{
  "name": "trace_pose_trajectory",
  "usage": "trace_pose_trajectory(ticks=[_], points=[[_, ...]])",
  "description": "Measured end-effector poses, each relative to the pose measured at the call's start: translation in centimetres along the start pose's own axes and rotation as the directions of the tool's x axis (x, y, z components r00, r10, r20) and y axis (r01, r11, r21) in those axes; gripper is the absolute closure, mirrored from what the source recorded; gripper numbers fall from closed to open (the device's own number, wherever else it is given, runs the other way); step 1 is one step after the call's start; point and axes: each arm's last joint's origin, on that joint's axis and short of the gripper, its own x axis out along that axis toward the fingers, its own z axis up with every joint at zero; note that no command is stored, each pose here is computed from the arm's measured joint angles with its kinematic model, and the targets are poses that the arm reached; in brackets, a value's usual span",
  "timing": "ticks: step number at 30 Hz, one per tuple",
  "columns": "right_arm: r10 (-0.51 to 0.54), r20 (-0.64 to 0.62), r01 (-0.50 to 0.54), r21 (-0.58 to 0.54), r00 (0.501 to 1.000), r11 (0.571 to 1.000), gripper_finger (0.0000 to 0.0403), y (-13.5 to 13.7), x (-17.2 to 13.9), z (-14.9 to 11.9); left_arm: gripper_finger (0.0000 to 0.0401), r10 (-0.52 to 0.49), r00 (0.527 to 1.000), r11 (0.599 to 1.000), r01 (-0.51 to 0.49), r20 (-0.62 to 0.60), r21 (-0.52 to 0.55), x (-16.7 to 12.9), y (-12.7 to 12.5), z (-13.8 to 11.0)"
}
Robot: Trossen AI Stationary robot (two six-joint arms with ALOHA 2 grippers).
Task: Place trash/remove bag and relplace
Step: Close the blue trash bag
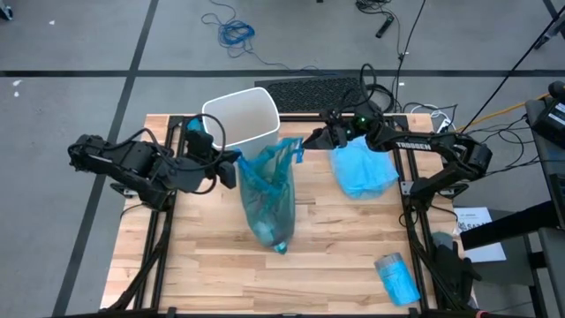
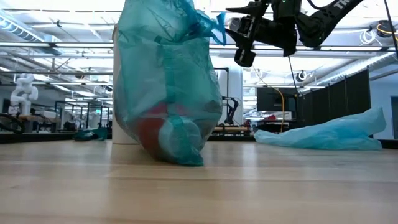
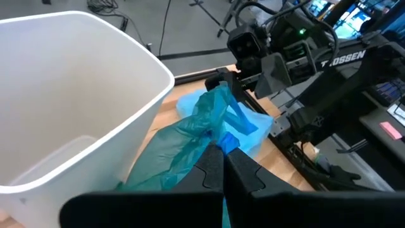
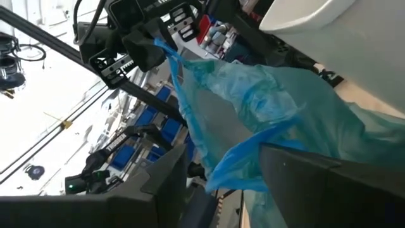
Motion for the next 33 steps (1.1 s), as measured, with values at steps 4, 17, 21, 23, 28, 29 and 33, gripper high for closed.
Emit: trace_pose_trajectory(ticks=[4,17,21,23,28,29,33], points=[[0.011,-0.018,-0.011,0.008,1.000,1.000,0.0216,0.2,0.5,-0.4,0.0401,-0.003,1.000,1.000,0.003,-0.002,0.002,0.0,0.0,0.0],[0.093,0.016,-0.093,0.008,0.996,0.996,0.0216,0.7,1.6,-0.5,0.0401,-0.128,0.991,0.991,0.126,0.047,0.044,-0.1,-1.5,0.9],[0.151,0.035,-0.152,0.013,0.988,0.988,0.0216,1.6,1.5,-0.2,0.0401,-0.128,0.991,0.991,0.126,0.047,0.045,-0.1,-1.5,0.9],[0.151,0.035,-0.152,0.019,0.988,0.988,0.0216,1.6,1.5,-0.2,0.0401,-0.126,0.991,0.991,0.124,0.051,0.041,0.1,-1.5,0.9],[0.152,0.021,-0.152,0.036,0.988,0.988,0.0216,1.6,1.8,-0.4,0.0401,-0.123,0.991,0.992,0.122,0.051,0.033,0.6,-1.6,1.0],[0.154,0.015,-0.154,0.051,0.988,0.987,0.0216,1.6,1.9,-0.5,0.0401,-0.127,0.991,0.992,0.126,0.051,0.030,0.8,-1.8,1.0],[0.167,-0.032,-0.163,0.095,0.985,0.982,0.0216,1.8,2.4,-1.0,0.0401,-0.166,0.986,0.985,0.166,0.006,0.049,2.0,-2.4,0.8]])
